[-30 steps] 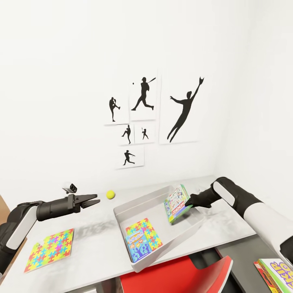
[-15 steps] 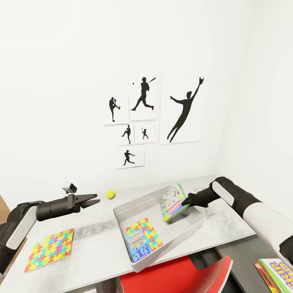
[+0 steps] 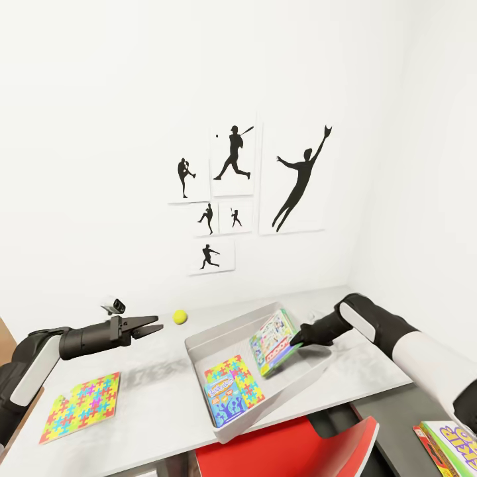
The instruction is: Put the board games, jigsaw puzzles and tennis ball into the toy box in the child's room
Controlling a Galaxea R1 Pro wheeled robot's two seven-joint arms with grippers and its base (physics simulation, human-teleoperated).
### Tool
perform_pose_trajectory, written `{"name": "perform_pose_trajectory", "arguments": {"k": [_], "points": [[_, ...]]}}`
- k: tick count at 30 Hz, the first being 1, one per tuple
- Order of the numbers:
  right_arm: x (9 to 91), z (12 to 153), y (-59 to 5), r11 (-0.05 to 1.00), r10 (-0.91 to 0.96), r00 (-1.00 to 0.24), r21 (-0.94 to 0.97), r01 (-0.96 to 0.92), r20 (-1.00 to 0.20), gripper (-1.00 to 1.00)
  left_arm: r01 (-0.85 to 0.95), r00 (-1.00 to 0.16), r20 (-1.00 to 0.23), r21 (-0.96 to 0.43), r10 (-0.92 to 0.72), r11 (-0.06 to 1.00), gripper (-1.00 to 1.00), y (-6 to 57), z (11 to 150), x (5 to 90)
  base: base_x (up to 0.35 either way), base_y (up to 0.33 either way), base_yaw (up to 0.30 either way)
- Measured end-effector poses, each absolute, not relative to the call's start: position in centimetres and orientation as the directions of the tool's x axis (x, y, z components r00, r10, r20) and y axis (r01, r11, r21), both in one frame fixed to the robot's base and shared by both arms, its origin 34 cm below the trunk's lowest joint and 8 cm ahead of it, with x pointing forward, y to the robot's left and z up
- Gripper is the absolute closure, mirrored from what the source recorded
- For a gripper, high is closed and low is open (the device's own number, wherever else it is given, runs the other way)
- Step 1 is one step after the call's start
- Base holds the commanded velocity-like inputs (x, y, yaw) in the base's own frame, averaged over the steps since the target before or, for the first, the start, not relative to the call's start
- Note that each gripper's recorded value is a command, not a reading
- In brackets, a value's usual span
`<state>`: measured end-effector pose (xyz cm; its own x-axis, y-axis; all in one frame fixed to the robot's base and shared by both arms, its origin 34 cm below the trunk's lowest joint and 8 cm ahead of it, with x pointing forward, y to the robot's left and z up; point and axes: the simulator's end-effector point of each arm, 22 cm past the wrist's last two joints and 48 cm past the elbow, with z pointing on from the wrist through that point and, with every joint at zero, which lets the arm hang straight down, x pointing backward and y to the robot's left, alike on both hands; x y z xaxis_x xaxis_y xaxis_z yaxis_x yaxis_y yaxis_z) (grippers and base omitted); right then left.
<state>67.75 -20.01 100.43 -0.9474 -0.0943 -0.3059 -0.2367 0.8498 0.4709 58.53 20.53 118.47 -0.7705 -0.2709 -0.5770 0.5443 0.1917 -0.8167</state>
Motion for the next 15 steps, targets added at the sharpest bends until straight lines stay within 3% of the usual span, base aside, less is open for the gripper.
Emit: {"name": "perform_pose_trajectory", "arguments": {"k": [15], "points": [[66.7,97.8,-19.4,0.874,-0.116,-0.963,0.436,-0.215,-0.243,1.00,0.544,-0.771,-0.577,-0.816,-0.270,0.194,-1.00,20.5,118.4,58.5,0.000,0.000,0.000]]}}
